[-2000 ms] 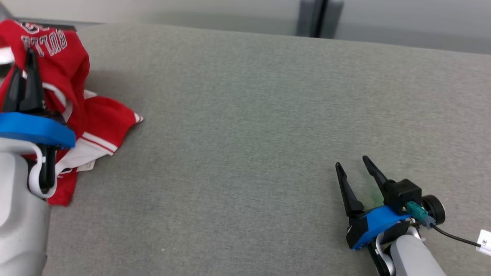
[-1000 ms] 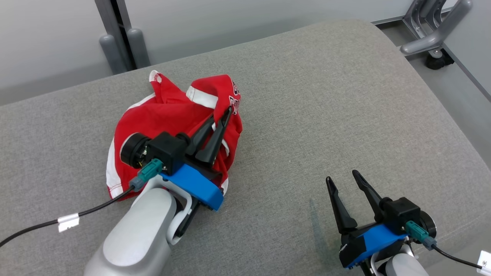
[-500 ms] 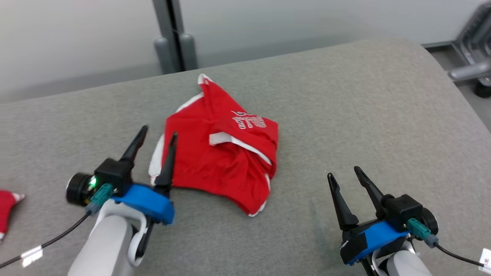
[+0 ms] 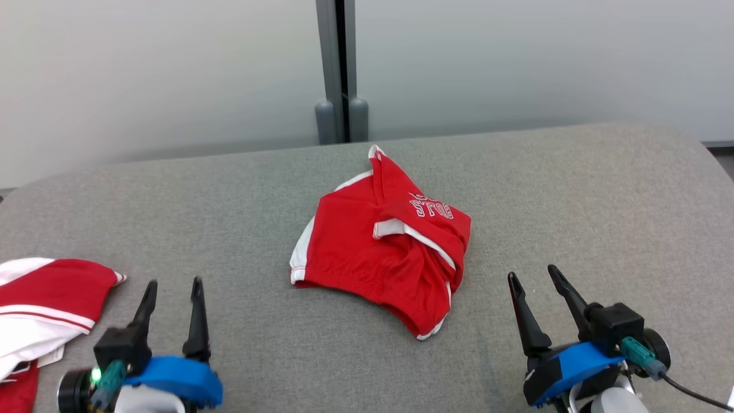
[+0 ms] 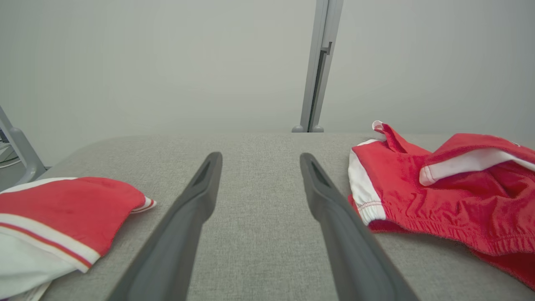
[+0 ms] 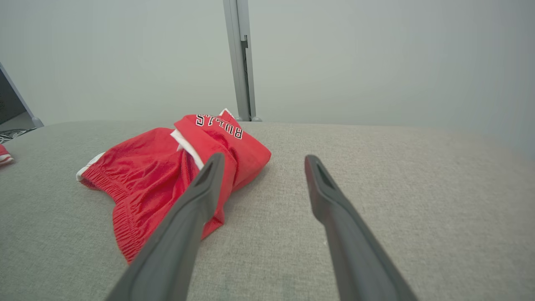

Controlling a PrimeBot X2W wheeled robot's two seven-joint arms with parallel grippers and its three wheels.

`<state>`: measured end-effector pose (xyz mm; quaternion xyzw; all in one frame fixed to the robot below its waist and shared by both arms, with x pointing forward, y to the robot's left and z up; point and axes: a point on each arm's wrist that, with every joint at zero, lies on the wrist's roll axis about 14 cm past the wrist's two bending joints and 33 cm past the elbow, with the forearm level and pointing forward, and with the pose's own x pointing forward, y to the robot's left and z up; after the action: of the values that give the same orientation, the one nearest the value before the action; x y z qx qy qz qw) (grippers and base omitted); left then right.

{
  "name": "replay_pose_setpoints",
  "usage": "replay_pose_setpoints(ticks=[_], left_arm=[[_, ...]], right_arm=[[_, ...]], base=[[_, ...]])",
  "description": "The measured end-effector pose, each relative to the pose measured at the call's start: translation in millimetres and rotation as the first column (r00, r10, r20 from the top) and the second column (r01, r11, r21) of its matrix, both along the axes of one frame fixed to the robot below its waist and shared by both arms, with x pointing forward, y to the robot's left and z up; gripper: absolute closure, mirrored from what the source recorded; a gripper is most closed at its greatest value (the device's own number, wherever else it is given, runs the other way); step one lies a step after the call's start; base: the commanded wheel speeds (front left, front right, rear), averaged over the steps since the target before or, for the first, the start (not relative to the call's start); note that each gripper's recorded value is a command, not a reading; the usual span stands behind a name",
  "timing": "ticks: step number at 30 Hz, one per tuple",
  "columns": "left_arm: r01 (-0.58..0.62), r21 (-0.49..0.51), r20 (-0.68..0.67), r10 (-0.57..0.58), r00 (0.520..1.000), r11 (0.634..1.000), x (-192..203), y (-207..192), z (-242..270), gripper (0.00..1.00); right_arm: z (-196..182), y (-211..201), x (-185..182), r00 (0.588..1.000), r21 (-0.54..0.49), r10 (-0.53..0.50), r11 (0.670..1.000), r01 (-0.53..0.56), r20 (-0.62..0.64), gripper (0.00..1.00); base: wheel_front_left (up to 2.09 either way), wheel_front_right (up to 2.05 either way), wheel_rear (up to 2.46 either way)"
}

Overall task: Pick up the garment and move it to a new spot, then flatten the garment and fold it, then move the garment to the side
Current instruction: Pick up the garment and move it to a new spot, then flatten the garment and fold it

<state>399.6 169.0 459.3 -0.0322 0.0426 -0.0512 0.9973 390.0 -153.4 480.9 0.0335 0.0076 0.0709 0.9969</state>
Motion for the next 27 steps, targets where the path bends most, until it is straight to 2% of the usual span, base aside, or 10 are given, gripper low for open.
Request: replay_pose_setpoints(ticks=[9,15,22,24,27], left_arm=[[-0.076,0.000,-0.027,0.076,0.997,0.997,-36.6,18.8,-11.3,0.00],[-0.054,-0.002,-0.023,0.054,0.998,0.999,-38.8,12.8,-10.6,0.00],[0.156,-0.035,-0.064,-0.158,0.985,0.987,-39.0,-54.9,-24.0,0.00],[0.256,-0.064,-0.082,-0.260,0.962,0.965,-43.1,-89.3,-29.4,0.00],[0.405,-0.125,-0.098,-0.417,0.904,0.906,-52.7,-141.4,-34.3,0.00]], right_arm=[[-3.2,-1.8,-12.6,1.000,-0.005,-0.006,1.000,0.006,-0.009,0.00],[-5.3,-2.3,-13.8,1.000,-0.011,-0.007,1.000,0.007,-0.015,0.00],[-14.4,-6.6,-16.8,0.999,-0.015,-0.019,1.000,0.018,-0.042,0.00],[-17.7,-12.2,-18.2,0.998,-0.016,-0.035,0.999,0.034,-0.052,0.00],[-21.5,-24.0,-20.3,0.996,-0.021,-0.070,0.997,0.069,-0.064,0.00]], base=[[0.00,0.00,0.00],[0.00,0.00,0.00],[0.00,0.00,0.00],[0.00,0.00,0.00],[0.00,0.00,0.00]])
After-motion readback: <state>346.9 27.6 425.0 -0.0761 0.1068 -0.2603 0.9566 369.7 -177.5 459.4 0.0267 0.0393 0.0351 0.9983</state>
